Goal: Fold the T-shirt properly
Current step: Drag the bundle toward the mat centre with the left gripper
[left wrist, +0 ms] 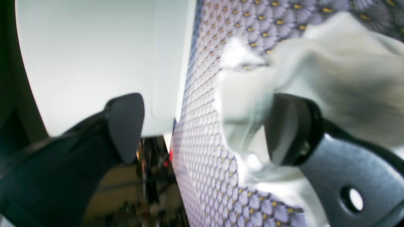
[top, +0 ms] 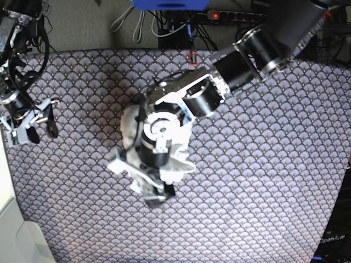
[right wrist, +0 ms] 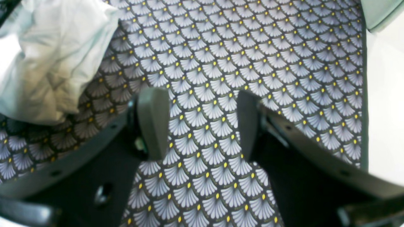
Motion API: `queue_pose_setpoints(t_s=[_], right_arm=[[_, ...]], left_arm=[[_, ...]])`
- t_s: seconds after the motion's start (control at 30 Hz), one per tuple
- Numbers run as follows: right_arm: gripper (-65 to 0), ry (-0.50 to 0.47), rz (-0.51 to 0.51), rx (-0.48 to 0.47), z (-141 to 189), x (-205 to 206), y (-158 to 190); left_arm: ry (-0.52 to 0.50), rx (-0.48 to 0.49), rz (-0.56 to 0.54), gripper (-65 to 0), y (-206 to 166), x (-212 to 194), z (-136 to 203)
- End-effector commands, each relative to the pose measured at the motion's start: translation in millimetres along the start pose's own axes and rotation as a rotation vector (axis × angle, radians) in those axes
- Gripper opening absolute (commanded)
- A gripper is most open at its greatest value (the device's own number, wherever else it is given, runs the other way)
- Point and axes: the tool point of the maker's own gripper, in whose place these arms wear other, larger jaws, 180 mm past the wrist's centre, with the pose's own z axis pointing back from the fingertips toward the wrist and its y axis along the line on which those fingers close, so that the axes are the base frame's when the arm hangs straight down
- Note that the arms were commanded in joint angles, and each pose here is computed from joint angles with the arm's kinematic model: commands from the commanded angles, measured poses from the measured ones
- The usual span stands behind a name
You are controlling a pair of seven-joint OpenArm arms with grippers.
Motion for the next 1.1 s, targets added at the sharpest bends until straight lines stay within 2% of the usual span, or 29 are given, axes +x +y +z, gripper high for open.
queue_pose_setpoints(t_s=[0.0, 0.17, 0.27, 0.43, 0.6, 0.73, 0.93, 1.0, 1.07], right_arm=[[-30.1, -0.06, 0.015, -0.001, 3, 18, -4], [-30.2, -0.056, 0.013, 0.0, 3, 16, -3], [-30.1, -0.052, 0.012, 0.001, 3, 14, -2], [-30.1, -0.051, 0.009, 0.002, 3, 13, -2], [-30.1, -0.054, -0.001, 0.006, 3, 13, 2], [-30.2, -0.054, -0.001, 0.006, 3, 13, 2], [-30.1, -0.054, -0.001, 0.006, 3, 13, 2], [-30.1, -0.054, -0.001, 0.006, 3, 13, 2], [-30.0, -0.061, 0.001, 0.006, 2, 15, 1]], left_arm=[[-0.027, 0.077, 0.052, -7.2, 32, 12, -3], [0.023, 0.129, 0.215, -7.2, 64, -6, -13], [-0.002, 0.139, 0.266, -7.2, 70, -8, -12], [-0.062, 0.142, 0.29, -7.1, 69, 4, 0], [-0.054, 0.113, 0.289, -6.9, 58, 2, -1], [-0.051, 0.042, 0.319, -6.9, 41, 6, 1], [-0.069, -0.059, 0.286, -6.9, 9, 14, 9], [-0.075, -0.056, 0.288, -6.9, 10, 16, 10], [-0.053, -0.015, 0.33, -6.9, 28, 6, 6]])
